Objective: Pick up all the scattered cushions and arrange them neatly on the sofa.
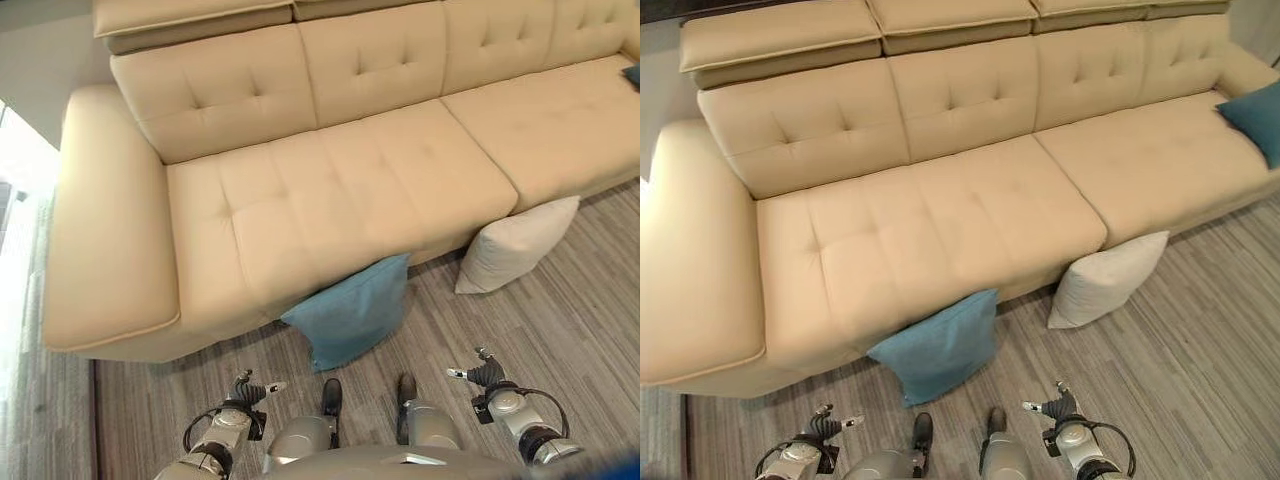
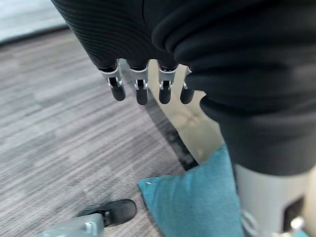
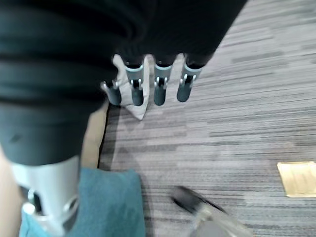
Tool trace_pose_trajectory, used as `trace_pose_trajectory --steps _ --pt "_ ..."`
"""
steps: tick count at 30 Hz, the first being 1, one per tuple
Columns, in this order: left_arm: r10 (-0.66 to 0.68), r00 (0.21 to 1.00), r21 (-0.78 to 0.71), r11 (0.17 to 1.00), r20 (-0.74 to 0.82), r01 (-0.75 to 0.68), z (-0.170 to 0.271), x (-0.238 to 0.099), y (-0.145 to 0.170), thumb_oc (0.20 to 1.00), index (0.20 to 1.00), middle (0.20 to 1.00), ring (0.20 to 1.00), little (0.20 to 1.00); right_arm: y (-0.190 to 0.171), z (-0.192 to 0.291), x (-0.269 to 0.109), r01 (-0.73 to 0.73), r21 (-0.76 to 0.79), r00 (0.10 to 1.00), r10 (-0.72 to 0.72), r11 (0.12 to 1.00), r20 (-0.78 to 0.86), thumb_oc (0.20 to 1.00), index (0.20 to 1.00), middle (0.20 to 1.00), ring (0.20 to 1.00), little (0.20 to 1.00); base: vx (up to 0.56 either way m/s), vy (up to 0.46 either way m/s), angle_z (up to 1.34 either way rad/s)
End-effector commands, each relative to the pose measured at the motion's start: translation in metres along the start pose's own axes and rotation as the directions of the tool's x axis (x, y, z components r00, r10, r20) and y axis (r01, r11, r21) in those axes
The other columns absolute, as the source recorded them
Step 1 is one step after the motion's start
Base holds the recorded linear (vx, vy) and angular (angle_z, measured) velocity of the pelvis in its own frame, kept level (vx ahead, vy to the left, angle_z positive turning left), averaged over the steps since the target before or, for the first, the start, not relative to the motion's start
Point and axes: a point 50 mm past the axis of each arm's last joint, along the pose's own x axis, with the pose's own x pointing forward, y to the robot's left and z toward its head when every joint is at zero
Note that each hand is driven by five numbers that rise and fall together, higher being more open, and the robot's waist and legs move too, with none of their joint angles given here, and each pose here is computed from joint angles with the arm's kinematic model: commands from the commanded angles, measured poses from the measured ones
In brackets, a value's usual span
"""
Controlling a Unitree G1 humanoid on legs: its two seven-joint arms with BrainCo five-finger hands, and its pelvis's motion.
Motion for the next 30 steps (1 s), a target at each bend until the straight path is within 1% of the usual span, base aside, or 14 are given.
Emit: trace_pose_trajectory --steps 1,5,6,9,14,17,20,21,22,25,27,30 --pt "0.028 1.0 -0.005 1.0 0.011 -0.028 -0.003 -0.001 0.003 1.0 1.0 1.0 1.0 1.0 -0.016 0.004 0.003 0.062 -0.009 0.998 -0.062 0.998 0.024 1.0 1.0 1.0 1.0 1.0 0.04 -0.241 0.68" --pt "0.019 0.999 -0.004 1.0 0.029 -0.019 0.002 -0.001 0.0 1.0 1.0 1.0 1.0 1.0 -0.018 0.004 0.002 0.071 0.021 0.997 -0.071 0.997 0.036 1.0 1.0 1.0 1.0 1.0 0.01 -0.255 0.61" --pt "0.015 0.998 -0.02 1.0 0.056 -0.014 0.011 0.0 -0.002 1.0 1.0 1.0 1.0 1.0 -0.019 0.005 0.002 0.078 0.03 0.996 -0.079 0.996 0.041 1.0 1.0 1.0 1.0 1.0 -0.06 -0.245 0.84" --pt "0.031 0.988 -0.135 0.991 0.151 -0.011 0.04 0.001 -0.005 1.0 1.0 1.0 1.0 1.0 -0.024 0.007 0.002 0.107 0.087 0.993 -0.111 0.99 0.048 1.0 1.0 1.0 1.0 1.0 -0.11 -0.194 0.89" --pt "0.044 0.952 -0.194 0.981 0.302 0.016 0.085 -0.002 -0.007 1.0 1.0 1.0 1.0 1.0 -0.031 0.011 0.003 0.148 0.122 0.987 -0.155 0.981 0.051 1.0 1.0 1.0 1.0 1.0 -0.11 -0.089 0.57" --pt "0.066 0.942 -0.219 0.976 0.329 0.008 0.095 -0.003 -0.003 1.0 1.0 1.0 1.0 1.0 -0.031 0.017 0.004 0.159 0.122 0.984 -0.167 0.98 0.063 1.0 1.0 1.0 1.0 1.0 -0.06 -0.071 0.26" --pt "0.134 0.91 -0.288 0.958 0.393 -0.016 0.12 -0.006 0.006 1.0 1.0 1.0 1.0 1.0 -0.035 0.037 0.007 0.187 0.158 0.973 -0.205 0.97 0.107 1.0 1.0 1.0 1.0 1.0 -0.03 -0.025 -0.07" --pt "0.134 0.91 -0.288 0.958 0.393 -0.016 0.12 -0.006 0.006 1.0 1.0 1.0 1.0 1.0 -0.035 0.038 0.007 0.187 0.158 0.973 -0.205 0.97 0.107 1.0 1.0 1.0 1.0 1.0 -0.04 0.026 -0.05" --pt "0.174 0.877 -0.324 0.946 0.447 -0.022 0.142 -0.009 0.011 1.0 1.0 1.0 1.0 1.0 -0.044 0.063 0.009 0.224 0.202 0.951 -0.26 0.953 0.17 1.0 1.0 1.0 1.0 1.0 -0.1 0.032 0.05" --pt "0.234 0.831 -0.356 0.933 0.505 -0.047 0.167 -0.015 0.021 1.0 1.0 1.0 1.0 1.0 -0.056 0.094 0.009 0.258 0.278 0.914 -0.327 0.925 0.241 1.0 1.0 1.0 1.0 1.0 -0.11 0.039 0.03" --pt "0.308 0.759 -0.421 0.906 0.574 -0.05 0.197 -0.027 0.031 1.0 1.0 1.0 1.0 1.0 -0.071 0.127 0.005 0.282 0.404 0.862 -0.414 0.87 0.291 1.0 1.0 1.0 1.0 1.0 -0.11 0.041 0.07" --pt "0.344 0.701 -0.47 0.883 0.625 -0.014 0.22 -0.038 0.04 1.0 1.0 1.0 1.0 1.0 -0.089 0.158 -0.002 0.282 0.506 0.803 -0.489 0.816 0.341 1.0 1.0 1.0 1.0 1.0 -0.06 0.02 0.07"
